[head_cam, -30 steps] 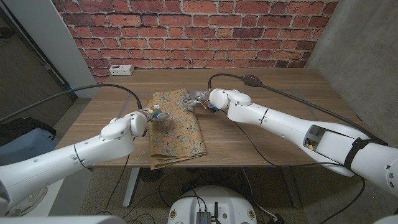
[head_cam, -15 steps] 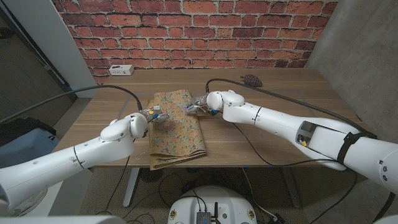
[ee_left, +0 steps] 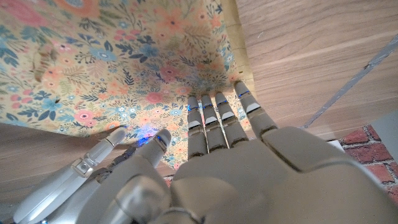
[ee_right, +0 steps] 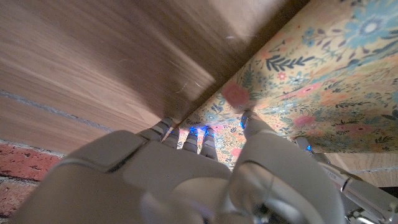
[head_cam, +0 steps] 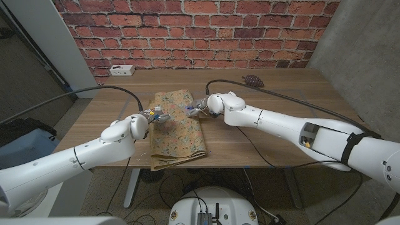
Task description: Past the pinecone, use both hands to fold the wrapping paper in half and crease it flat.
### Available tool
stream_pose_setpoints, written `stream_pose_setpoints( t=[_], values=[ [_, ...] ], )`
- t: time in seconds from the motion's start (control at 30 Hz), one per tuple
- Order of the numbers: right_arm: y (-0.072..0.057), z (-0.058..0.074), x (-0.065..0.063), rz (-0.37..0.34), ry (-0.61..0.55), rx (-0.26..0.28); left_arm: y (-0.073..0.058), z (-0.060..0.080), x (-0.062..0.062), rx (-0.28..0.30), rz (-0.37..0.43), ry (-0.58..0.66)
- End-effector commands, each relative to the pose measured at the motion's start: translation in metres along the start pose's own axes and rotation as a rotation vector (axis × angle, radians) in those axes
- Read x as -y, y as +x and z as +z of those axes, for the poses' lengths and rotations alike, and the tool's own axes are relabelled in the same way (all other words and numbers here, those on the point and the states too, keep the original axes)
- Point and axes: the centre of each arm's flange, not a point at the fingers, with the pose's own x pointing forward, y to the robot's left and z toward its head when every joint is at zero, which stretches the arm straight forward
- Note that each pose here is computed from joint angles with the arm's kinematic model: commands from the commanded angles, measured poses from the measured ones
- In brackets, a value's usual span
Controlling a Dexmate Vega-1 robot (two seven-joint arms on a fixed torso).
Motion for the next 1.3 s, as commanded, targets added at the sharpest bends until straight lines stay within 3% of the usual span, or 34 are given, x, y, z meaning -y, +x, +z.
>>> stream_pose_setpoints(
  t=[0.03, 0.33, 0.57, 0.9, 1.1, 1.3],
  values=[
    [-0.039, -0.007, 0.006, -0.114, 0.037, 0.026, 0.001, 0.002, -0.001, -0.01, 0.003, 0.0],
    [-0.066, -0.009, -0.008, -0.118, 0.048, 0.021, 0.002, 0.004, -0.001, -0.011, 0.001, 0.003],
    [-0.076, -0.011, -0.026, -0.084, 0.072, 0.017, 0.002, 0.005, -0.001, -0.014, -0.001, 0.002],
    [-0.07, -0.013, -0.045, -0.014, 0.092, 0.016, 0.004, 0.008, -0.004, -0.012, 0.006, 0.01],
    [-0.061, -0.007, -0.058, 0.035, 0.069, 0.026, 0.004, 0.008, -0.005, -0.02, 0.007, 0.002],
    [-0.056, 0.001, -0.066, 0.017, -0.012, -0.001, 0.007, 0.007, -0.006, -0.014, 0.001, -0.004]
  ],
)
